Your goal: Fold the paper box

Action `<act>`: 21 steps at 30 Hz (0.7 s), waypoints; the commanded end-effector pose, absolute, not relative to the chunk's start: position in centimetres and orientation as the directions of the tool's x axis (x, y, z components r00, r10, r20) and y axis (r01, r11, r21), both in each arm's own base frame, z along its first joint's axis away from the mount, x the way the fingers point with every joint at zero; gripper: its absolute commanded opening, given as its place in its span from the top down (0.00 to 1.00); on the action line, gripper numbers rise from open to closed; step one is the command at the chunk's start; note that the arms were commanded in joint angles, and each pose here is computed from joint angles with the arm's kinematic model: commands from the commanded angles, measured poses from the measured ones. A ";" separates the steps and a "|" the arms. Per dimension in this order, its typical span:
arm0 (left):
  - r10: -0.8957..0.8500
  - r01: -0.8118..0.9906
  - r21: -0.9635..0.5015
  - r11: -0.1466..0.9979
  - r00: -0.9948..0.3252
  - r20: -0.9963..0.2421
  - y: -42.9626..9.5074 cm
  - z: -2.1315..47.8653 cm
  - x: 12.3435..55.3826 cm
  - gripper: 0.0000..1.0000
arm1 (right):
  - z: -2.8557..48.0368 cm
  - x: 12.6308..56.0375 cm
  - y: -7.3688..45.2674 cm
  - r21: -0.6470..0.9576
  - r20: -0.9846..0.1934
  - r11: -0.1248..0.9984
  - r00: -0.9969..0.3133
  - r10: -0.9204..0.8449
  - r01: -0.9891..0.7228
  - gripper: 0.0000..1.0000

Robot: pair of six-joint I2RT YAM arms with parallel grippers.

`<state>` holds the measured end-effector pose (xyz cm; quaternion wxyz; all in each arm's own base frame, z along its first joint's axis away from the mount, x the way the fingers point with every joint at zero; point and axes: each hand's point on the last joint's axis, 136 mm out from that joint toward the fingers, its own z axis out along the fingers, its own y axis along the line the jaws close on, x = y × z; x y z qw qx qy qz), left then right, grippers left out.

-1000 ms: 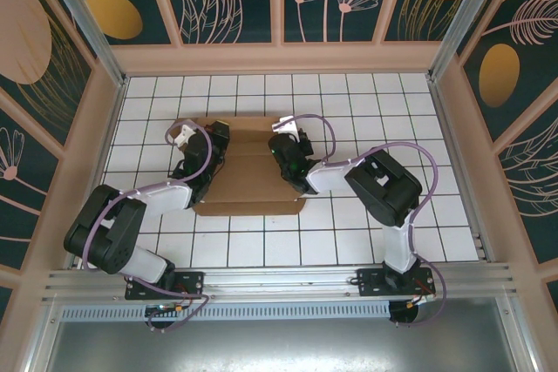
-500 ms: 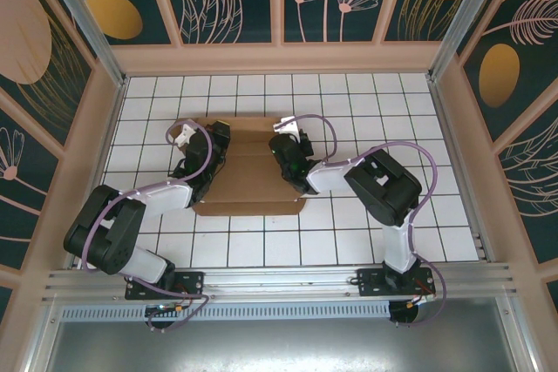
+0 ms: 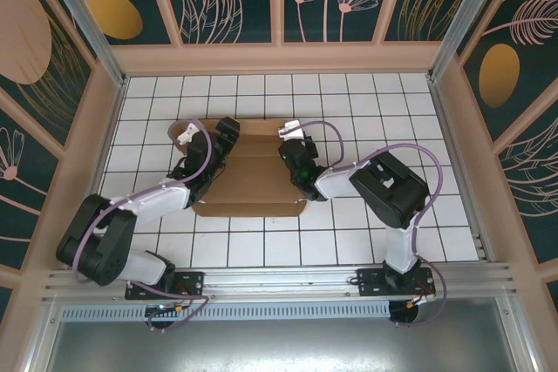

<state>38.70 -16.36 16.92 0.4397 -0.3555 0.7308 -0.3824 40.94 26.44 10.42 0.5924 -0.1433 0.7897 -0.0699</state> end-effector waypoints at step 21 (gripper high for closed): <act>-0.607 -0.209 -0.573 0.792 -0.367 -0.705 -8.1 20.9 28.8 0.15 | 11.2 42.2 22.5 -0.346 -0.913 0.930 -0.185 -0.364 -0.125 1.00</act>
